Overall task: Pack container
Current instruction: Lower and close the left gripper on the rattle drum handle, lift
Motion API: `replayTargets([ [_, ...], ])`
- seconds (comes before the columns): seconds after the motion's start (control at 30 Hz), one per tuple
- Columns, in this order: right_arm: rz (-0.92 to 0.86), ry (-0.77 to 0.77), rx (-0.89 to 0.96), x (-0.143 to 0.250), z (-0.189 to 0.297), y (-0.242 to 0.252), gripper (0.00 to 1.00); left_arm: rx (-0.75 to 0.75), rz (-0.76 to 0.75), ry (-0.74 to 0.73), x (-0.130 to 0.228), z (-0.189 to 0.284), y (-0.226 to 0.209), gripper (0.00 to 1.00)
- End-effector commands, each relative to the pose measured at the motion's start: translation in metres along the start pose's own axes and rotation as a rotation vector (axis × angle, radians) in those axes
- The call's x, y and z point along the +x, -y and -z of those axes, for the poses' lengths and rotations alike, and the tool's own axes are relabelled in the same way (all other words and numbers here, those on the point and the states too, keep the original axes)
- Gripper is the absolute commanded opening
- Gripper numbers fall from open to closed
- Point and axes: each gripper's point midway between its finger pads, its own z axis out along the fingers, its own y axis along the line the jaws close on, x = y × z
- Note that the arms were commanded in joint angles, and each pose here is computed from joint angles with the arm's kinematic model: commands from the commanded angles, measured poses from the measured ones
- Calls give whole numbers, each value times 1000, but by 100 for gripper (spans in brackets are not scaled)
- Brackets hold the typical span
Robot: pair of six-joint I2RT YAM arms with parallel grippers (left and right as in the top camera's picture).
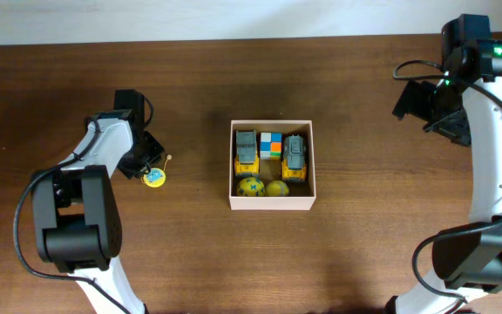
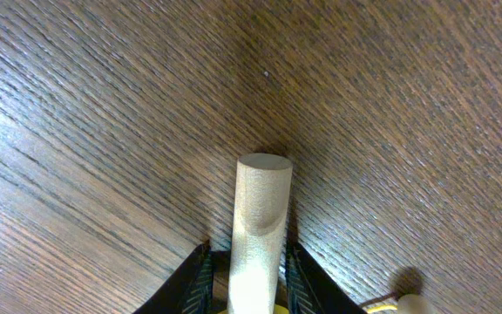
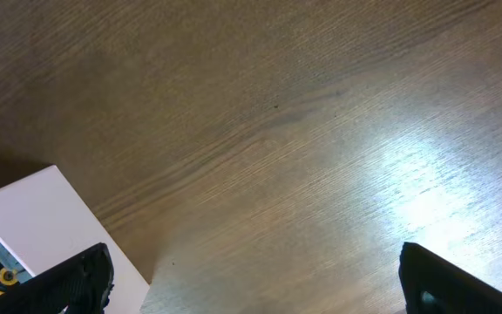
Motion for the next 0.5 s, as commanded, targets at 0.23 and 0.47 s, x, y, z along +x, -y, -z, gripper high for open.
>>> replayTargets([
  [0.23,-7,27,-1,-3,7,2,99,-9,-148,-51,10,-10,-5,22],
  [0.47,-7,27,-1,-3,7,2,99,-5,-227,-65,13,-10,-5,22],
])
